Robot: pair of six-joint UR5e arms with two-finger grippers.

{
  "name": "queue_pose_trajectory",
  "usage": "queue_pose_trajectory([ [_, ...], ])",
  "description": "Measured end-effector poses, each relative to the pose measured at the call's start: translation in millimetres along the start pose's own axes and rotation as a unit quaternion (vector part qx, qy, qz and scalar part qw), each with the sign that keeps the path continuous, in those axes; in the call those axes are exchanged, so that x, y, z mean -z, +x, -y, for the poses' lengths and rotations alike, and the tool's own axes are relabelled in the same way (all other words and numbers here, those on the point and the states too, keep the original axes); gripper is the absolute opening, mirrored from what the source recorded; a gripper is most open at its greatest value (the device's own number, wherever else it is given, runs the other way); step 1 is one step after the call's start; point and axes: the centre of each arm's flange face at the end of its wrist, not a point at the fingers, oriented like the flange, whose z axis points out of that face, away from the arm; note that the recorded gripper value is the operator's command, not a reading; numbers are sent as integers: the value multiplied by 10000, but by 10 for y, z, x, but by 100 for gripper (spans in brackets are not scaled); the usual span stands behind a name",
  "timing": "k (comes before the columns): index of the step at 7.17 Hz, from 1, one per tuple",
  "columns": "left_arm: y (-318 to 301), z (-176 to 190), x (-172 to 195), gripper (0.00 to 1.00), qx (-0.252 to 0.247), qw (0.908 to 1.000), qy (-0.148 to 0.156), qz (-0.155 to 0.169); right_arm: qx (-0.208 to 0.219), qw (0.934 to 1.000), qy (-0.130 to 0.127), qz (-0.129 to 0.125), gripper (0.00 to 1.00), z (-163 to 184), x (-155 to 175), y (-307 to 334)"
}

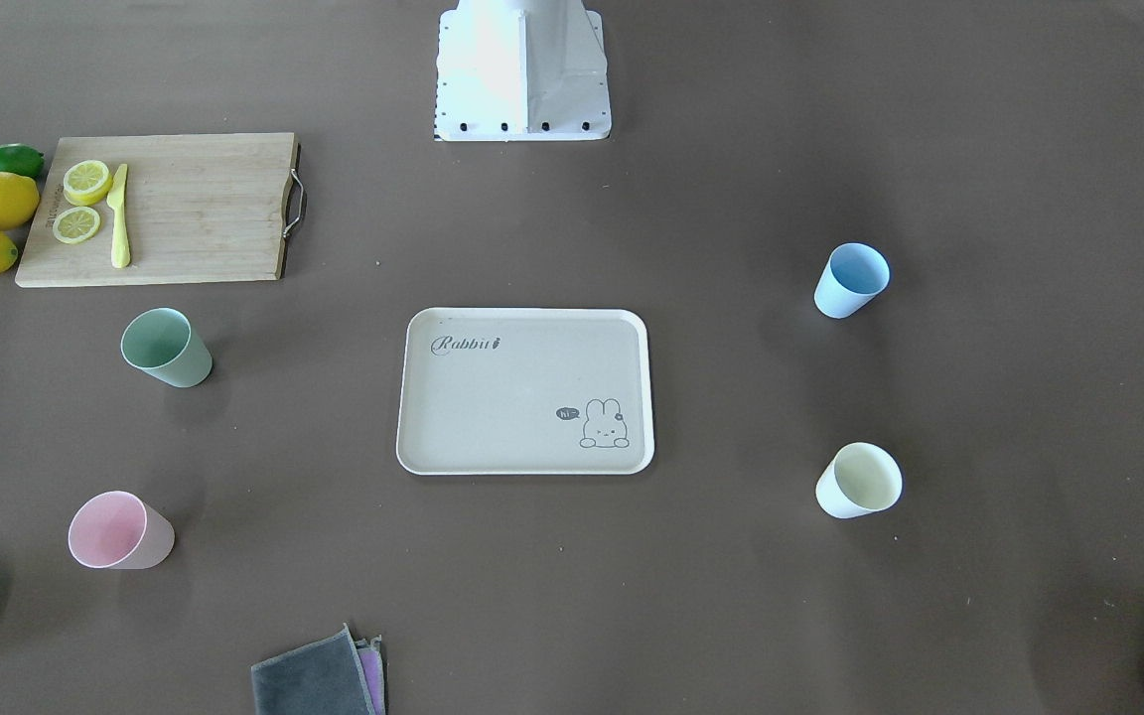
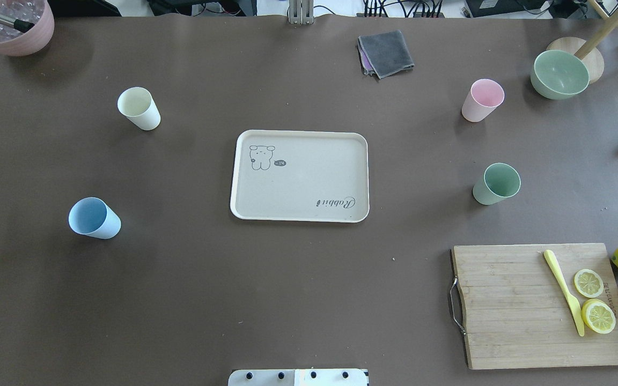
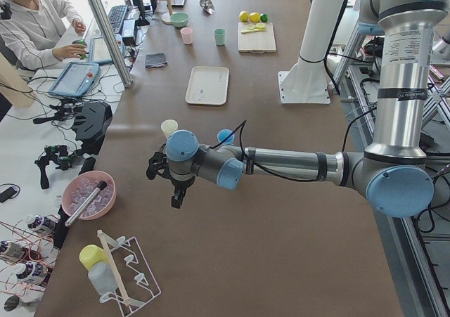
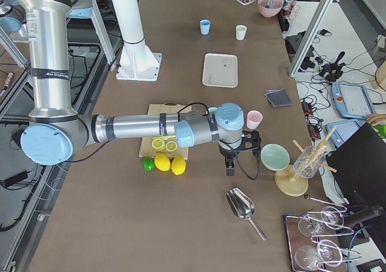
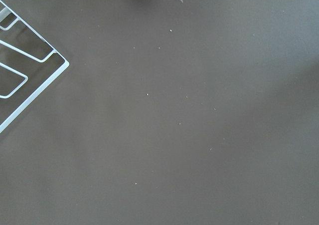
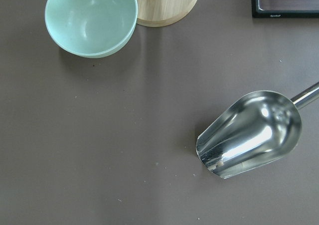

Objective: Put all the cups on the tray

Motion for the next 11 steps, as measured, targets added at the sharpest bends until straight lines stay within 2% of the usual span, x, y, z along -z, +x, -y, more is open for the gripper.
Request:
queue_pose_trajectory([
  [6, 93, -34, 69, 98, -81, 9999, 78, -53, 6, 10000, -17, 16, 100, -8, -47, 34],
  [9, 156, -42, 86, 98, -6, 9998, 63, -192, 24, 10000, -77, 51, 100, -85, -92, 81],
  [11, 173, -39, 93, 98, 101, 9997, 69, -204, 184, 9994, -85, 291, 100, -155, -139, 83],
])
